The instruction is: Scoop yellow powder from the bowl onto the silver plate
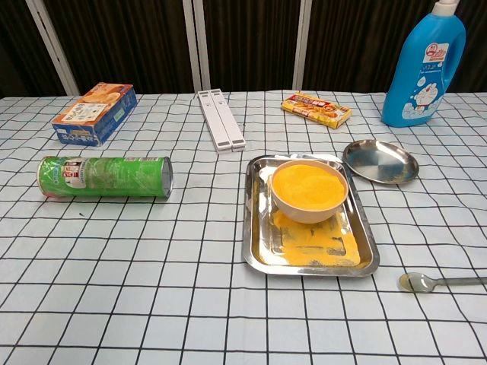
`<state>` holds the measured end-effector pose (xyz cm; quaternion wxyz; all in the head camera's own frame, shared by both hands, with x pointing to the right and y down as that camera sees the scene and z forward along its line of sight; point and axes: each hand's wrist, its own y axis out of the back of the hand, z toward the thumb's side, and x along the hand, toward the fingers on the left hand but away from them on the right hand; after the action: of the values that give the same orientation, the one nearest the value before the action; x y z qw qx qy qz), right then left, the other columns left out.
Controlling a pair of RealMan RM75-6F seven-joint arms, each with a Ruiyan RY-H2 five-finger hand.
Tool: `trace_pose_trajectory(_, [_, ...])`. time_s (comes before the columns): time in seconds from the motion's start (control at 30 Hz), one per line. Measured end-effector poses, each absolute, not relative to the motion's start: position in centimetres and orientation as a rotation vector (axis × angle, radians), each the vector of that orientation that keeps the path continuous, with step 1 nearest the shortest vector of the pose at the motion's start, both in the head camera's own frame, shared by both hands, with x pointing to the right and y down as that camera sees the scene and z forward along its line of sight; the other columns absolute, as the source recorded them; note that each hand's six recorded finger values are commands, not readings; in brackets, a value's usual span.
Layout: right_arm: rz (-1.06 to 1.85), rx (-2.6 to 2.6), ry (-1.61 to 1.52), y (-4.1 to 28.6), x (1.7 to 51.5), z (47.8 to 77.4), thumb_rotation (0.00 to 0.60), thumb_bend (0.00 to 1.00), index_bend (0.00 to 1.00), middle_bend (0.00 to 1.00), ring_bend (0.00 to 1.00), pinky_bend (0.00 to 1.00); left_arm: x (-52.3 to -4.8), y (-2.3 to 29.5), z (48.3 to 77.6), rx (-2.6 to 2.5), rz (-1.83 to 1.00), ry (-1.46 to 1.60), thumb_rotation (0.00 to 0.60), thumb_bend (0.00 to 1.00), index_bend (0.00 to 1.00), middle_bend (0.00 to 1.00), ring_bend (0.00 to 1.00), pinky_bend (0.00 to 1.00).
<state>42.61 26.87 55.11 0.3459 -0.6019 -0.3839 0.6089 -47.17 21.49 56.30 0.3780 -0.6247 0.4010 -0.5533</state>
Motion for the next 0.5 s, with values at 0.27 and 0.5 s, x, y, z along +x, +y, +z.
trace_pose_trajectory(0.27, [1.574, -1.568, -0.995, 26.86, 42.45, 55.13, 0.600, 0.36, 0.00, 0.00, 0.00, 0.00, -47.13, 21.49, 56.02, -1.586, -1.399, 1.024, 0.600, 0.00, 0.00, 0.00, 0.00, 0.00])
trace_pose_trajectory(0.5, [1.563, -1.578, -0.998, 26.79, 42.03, 55.23, 0.600, 0.36, 0.00, 0.00, 0.00, 0.00, -47.02, 21.62, 55.64, -1.587, -1.375, 1.036, 0.600, 0.00, 0.00, 0.00, 0.00, 0.00])
